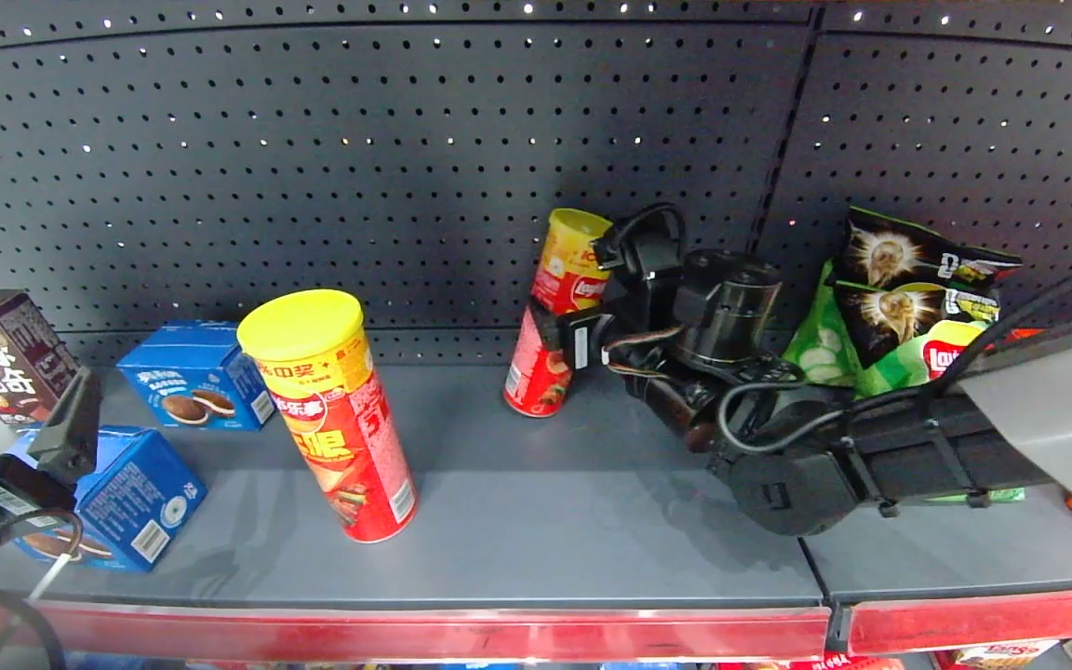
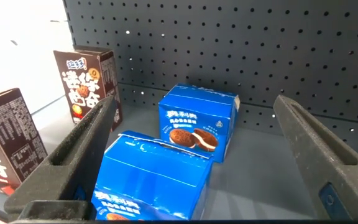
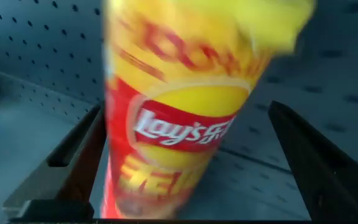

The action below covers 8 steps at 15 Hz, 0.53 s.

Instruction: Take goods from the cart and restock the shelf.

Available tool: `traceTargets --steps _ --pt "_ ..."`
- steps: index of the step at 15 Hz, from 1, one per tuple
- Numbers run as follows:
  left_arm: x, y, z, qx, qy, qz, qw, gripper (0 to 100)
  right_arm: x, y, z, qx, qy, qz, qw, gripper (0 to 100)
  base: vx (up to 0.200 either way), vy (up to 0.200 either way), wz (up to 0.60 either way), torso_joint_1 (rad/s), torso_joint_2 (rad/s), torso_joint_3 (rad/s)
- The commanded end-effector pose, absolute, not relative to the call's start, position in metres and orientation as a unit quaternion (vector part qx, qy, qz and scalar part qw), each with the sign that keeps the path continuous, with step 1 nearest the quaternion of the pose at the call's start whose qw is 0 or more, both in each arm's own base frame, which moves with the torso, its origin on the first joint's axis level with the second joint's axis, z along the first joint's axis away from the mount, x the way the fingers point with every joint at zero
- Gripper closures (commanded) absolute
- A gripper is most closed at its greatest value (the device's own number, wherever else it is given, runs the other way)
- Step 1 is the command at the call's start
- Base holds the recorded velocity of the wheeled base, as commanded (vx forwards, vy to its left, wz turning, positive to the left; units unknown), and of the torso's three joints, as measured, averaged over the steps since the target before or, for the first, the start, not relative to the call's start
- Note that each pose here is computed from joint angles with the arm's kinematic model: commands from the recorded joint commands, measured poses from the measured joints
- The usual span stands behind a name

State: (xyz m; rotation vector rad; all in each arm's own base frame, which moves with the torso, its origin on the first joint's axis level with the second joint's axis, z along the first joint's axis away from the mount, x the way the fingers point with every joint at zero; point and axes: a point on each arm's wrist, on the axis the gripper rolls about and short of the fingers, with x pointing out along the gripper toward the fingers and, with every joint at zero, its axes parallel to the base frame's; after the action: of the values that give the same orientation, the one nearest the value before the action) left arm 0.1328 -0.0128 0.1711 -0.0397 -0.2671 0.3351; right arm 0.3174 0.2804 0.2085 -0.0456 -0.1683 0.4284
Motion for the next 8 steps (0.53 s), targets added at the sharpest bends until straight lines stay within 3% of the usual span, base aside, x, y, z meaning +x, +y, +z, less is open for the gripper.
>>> traceTargets --steps 1,8 --pt "0.133 -0.013 0.171 -0.02 -0.133 0.166 0.977 0 0.301 0.26 0.224 -0.018 -0.081 0.208 0.975 0 0.0 0.0 0.0 0.0 0.0 0.0" --pt "0.132 -0.013 0.172 -0.021 -0.136 0.166 0.976 0 0.29 0.295 0.198 -0.001 -0.048 0.252 0.967 0 0.0 0.0 0.0 0.0 0.0 0.0"
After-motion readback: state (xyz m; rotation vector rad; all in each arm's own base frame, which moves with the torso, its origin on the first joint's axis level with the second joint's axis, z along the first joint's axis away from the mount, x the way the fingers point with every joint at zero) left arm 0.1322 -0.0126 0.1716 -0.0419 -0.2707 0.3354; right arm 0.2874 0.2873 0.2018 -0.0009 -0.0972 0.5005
